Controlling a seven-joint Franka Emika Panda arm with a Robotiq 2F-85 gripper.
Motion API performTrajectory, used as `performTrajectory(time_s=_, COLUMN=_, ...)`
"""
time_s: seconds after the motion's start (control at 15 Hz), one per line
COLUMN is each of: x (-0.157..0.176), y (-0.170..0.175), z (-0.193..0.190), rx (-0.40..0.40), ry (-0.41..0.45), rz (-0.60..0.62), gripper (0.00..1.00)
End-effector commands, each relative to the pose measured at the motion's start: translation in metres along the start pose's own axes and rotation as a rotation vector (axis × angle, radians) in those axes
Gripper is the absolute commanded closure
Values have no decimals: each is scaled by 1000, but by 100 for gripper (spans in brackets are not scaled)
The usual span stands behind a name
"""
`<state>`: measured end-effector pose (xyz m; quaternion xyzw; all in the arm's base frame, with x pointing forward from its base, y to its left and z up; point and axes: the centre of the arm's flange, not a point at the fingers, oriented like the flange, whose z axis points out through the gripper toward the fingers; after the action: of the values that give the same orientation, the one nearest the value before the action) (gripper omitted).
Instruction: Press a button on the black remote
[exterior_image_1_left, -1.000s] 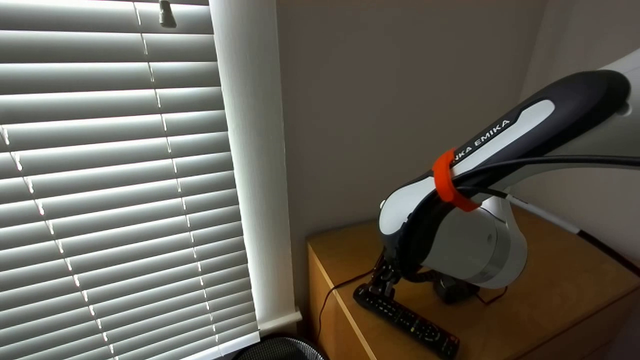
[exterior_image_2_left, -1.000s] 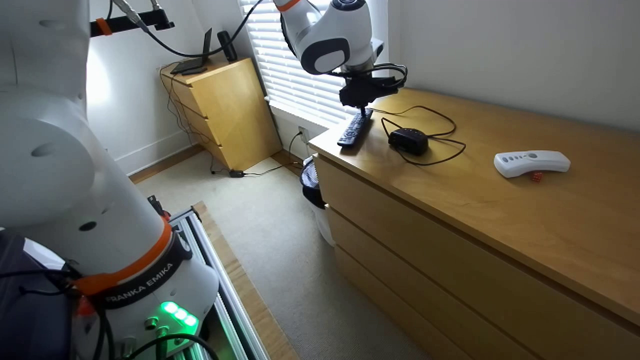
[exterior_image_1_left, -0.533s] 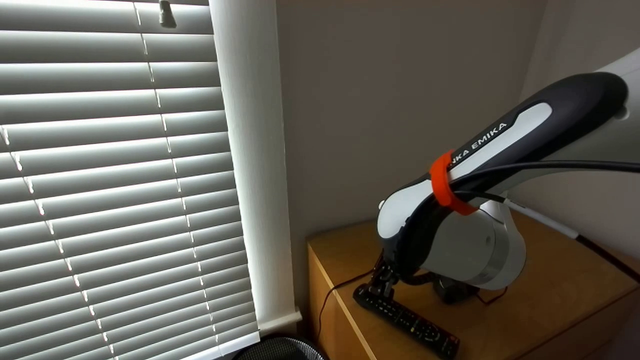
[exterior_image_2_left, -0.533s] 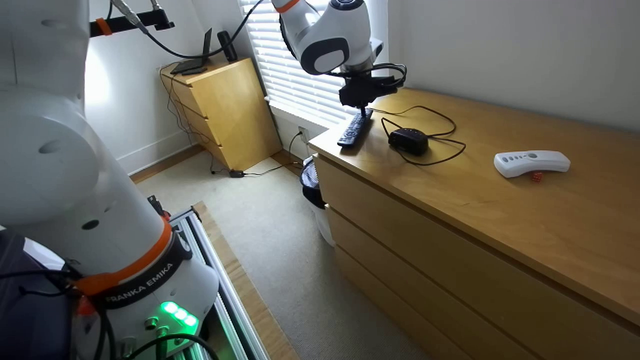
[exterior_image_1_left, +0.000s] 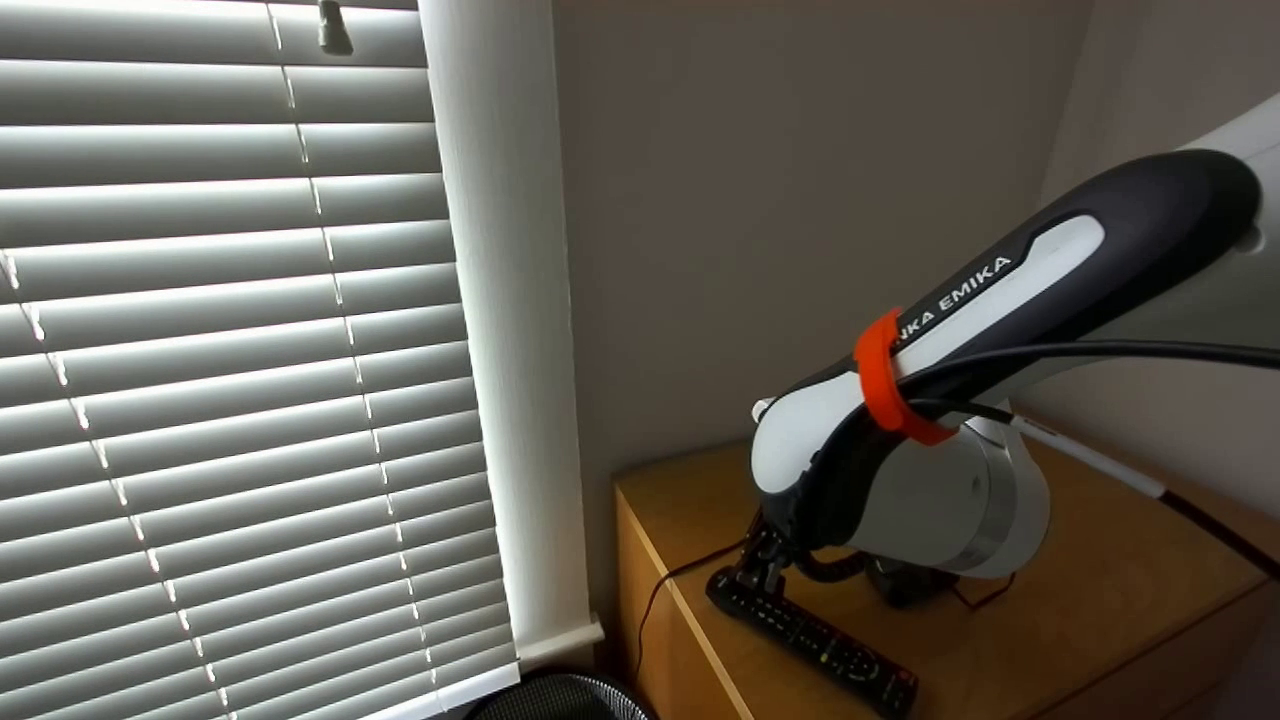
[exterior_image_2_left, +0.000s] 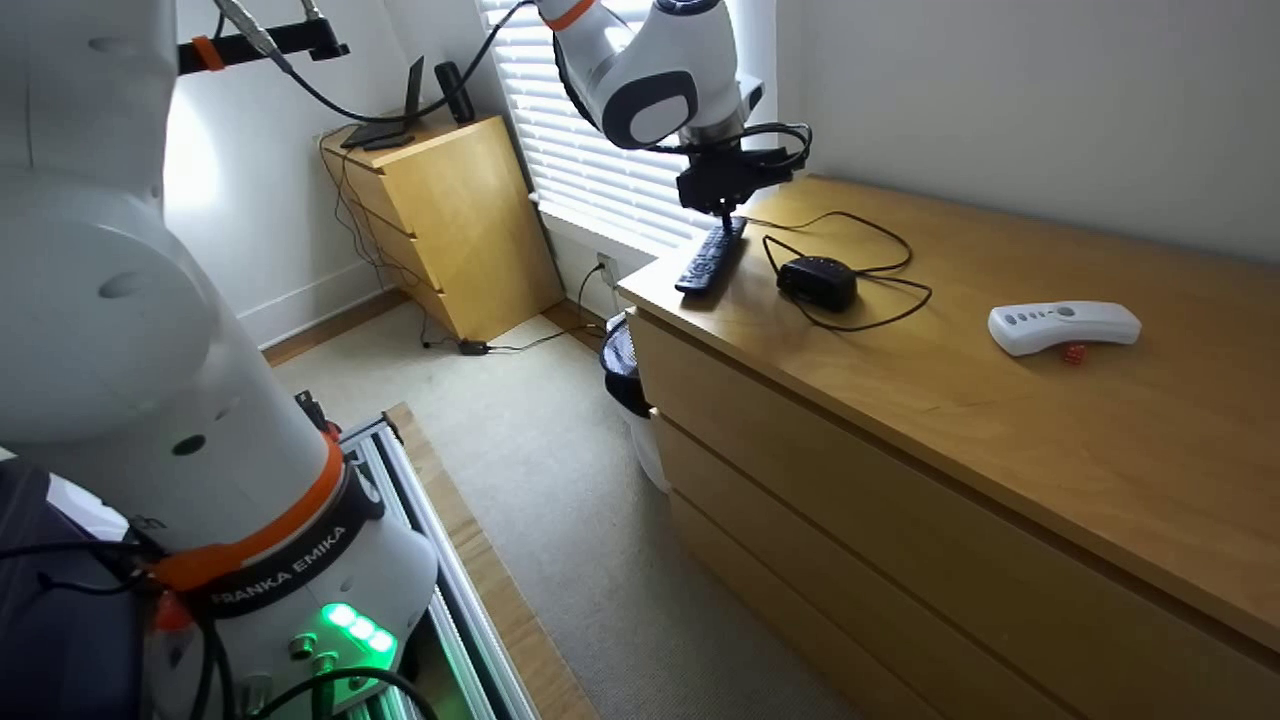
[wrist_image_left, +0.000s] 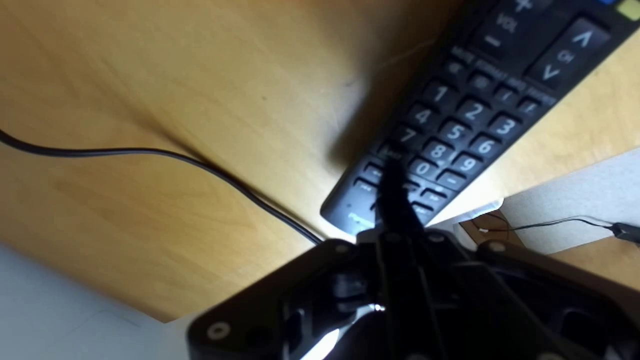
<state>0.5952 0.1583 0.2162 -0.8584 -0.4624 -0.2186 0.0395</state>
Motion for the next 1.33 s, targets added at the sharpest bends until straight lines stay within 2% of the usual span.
performTrajectory(time_s=0.0, x=10, y=2, z=-13, rx=13, ry=-30, rz=20, gripper=100)
performTrajectory(time_s=0.2, x=20, y=6, z=-37, rx=7, ry=-13, rz=38, gripper=100)
performTrajectory(time_s=0.33, x=23, y=10, z=-53, rx=7, ry=-38, rz=61, gripper=100)
performTrajectory(time_s=0.47, x=23, y=13, z=-73, rx=47, ry=-101, rz=104, gripper=100)
performTrajectory(time_s=0.53, x=23, y=16, z=-89, rx=90, ry=-127, rz=112, gripper=74)
performTrajectory(time_s=0.6, x=22, y=20, z=-103, rx=84, ry=-190, rz=126, gripper=72)
performTrajectory(time_s=0.67, x=21, y=24, z=-122, rx=90, ry=-217, rz=132, gripper=67)
performTrajectory(time_s=0.8, x=16, y=32, z=-154, rx=98, ry=-282, rz=164, gripper=52)
performTrajectory(time_s=1.2, x=-19, y=52, z=-234, rx=79, ry=-389, rz=352, gripper=5)
performTrajectory(time_s=1.27, x=-25, y=53, z=-242, rx=79, ry=-391, rz=382, gripper=1)
